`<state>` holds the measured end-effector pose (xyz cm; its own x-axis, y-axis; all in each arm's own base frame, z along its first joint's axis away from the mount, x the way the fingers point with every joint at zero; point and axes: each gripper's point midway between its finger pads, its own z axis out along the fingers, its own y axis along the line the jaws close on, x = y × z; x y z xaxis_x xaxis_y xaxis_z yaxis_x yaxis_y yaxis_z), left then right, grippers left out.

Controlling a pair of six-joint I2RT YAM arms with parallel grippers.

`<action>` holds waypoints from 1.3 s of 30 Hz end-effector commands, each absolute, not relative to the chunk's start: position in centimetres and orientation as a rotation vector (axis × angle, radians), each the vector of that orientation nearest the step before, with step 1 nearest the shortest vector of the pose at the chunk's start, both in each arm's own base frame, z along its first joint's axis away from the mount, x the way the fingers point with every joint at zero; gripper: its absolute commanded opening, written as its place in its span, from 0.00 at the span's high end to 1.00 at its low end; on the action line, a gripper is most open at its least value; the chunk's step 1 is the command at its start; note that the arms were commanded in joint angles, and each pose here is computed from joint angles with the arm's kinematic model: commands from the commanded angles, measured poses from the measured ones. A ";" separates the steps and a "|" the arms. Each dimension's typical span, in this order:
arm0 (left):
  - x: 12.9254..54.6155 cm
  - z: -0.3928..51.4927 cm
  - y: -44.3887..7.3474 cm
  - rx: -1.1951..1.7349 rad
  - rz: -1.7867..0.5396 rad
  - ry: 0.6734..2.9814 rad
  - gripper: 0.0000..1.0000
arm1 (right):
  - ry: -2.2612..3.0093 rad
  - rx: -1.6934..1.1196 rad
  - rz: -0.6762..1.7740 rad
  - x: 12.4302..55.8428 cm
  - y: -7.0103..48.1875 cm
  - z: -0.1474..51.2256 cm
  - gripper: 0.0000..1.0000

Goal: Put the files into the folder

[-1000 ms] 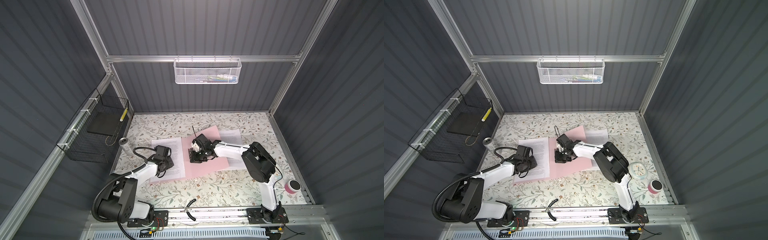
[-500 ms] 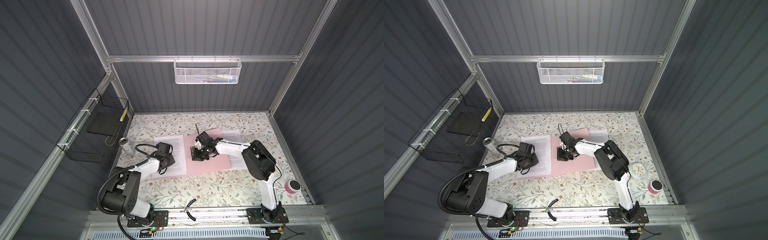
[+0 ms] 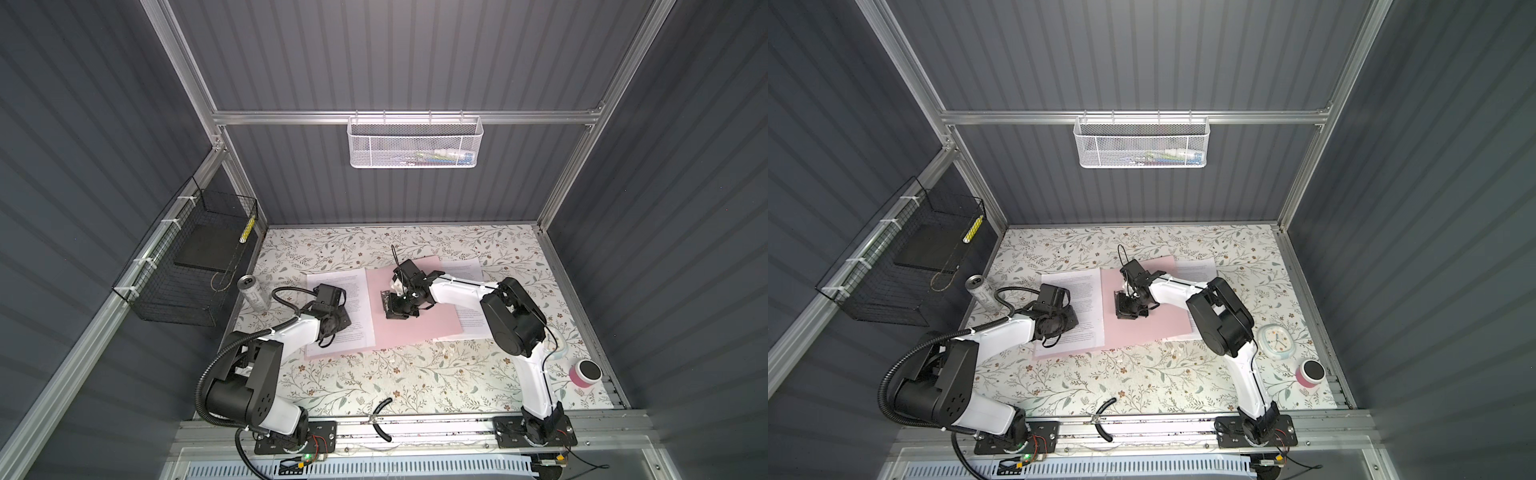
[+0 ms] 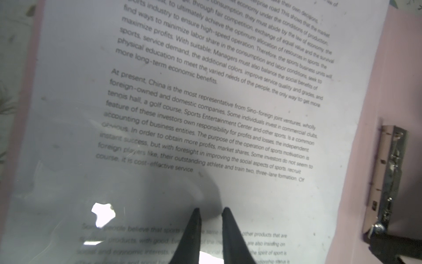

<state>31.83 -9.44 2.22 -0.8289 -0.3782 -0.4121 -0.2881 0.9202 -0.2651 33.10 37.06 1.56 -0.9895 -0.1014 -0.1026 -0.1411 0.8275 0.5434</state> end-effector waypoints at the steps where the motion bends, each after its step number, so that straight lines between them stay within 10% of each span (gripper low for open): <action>1: 27.0 -1.7 -8.4 -0.483 -0.151 2.828 0.80 | 3.146 -0.021 0.661 31.0 30.8 -4.6 1.00; 16: 27.0 -1.6 -8.4 -0.479 -0.156 2.825 0.80 | 2.958 -0.036 1.205 32.3 35.2 3.1 1.00; 24: 27.0 -1.6 -8.4 -0.476 -0.158 2.824 0.80 | 2.843 0.071 1.296 33.0 34.5 6.4 0.65; 39: 27.1 -1.3 -8.4 -0.480 -0.165 2.807 0.80 | 2.887 0.095 1.364 31.7 35.8 3.7 1.00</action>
<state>32.00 -10.17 2.30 -0.8332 -0.3706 -0.4105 -0.2686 0.9200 -0.2854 32.28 34.69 4.76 -0.9981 0.0498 0.0365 0.0602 0.6545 0.7536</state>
